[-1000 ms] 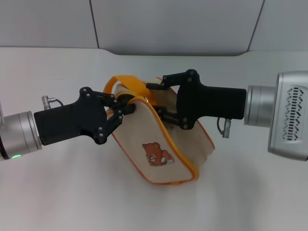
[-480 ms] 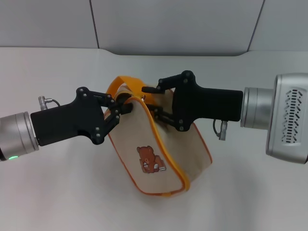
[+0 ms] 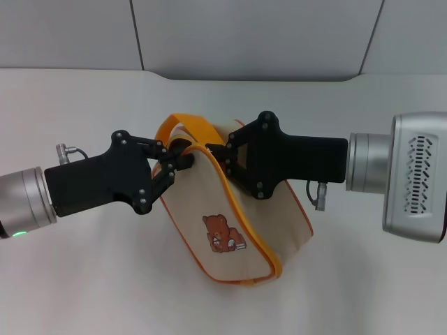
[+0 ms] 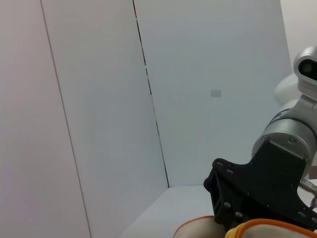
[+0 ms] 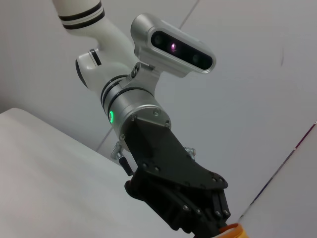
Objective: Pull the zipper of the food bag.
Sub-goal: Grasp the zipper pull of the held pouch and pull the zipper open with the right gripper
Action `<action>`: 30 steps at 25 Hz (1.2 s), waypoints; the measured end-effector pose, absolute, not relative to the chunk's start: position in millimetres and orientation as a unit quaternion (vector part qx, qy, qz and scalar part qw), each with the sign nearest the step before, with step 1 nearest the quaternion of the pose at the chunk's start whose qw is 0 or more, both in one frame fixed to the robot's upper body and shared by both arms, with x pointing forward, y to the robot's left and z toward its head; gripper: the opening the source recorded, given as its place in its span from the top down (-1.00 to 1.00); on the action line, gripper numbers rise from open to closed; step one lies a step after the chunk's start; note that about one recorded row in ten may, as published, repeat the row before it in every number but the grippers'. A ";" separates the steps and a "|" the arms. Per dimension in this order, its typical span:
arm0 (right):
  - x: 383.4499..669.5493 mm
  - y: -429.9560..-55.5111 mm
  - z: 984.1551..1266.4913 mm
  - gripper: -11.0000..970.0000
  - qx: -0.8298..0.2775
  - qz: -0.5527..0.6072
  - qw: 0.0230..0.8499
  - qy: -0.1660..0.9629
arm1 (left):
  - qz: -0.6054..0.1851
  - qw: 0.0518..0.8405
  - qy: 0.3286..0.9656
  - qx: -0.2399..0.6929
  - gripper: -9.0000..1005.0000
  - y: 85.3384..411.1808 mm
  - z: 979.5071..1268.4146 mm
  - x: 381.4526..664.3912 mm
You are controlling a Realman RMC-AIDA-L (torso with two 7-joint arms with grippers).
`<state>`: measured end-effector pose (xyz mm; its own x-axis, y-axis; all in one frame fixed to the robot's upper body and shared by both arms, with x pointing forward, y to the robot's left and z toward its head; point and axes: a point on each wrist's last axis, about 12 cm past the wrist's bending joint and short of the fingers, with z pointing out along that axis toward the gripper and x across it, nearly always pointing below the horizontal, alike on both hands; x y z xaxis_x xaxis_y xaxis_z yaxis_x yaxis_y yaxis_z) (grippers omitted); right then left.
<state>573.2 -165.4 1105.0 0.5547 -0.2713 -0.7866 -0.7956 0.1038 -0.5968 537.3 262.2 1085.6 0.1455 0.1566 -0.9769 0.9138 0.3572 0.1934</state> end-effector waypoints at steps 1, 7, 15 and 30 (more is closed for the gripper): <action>573.3 -165.8 1104.9 0.89 -0.635 0.214 0.612 0.421 | -0.318 0.595 0.571 0.467 0.89 262.9 1085.5 537.3; 570.2 -170.0 1104.6 0.98 -0.635 0.225 0.605 0.424 | -0.310 0.601 0.580 0.455 0.89 267.0 1084.5 538.0; 529.5 -208.7 1094.7 0.96 -0.656 0.275 0.530 0.462 | -0.283 0.604 0.611 0.427 0.89 275.1 1079.3 543.5; 530.7 -228.8 1100.2 0.74 -0.547 0.296 0.596 0.507 | -0.295 0.598 0.613 0.425 0.89 271.7 1074.5 539.2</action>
<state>530.7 -228.8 1100.2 0.3102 -0.2027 -0.9288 -0.9079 0.2267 -0.3527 539.2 271.7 1074.5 0.0756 0.1680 -0.9829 0.8728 0.4655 0.1467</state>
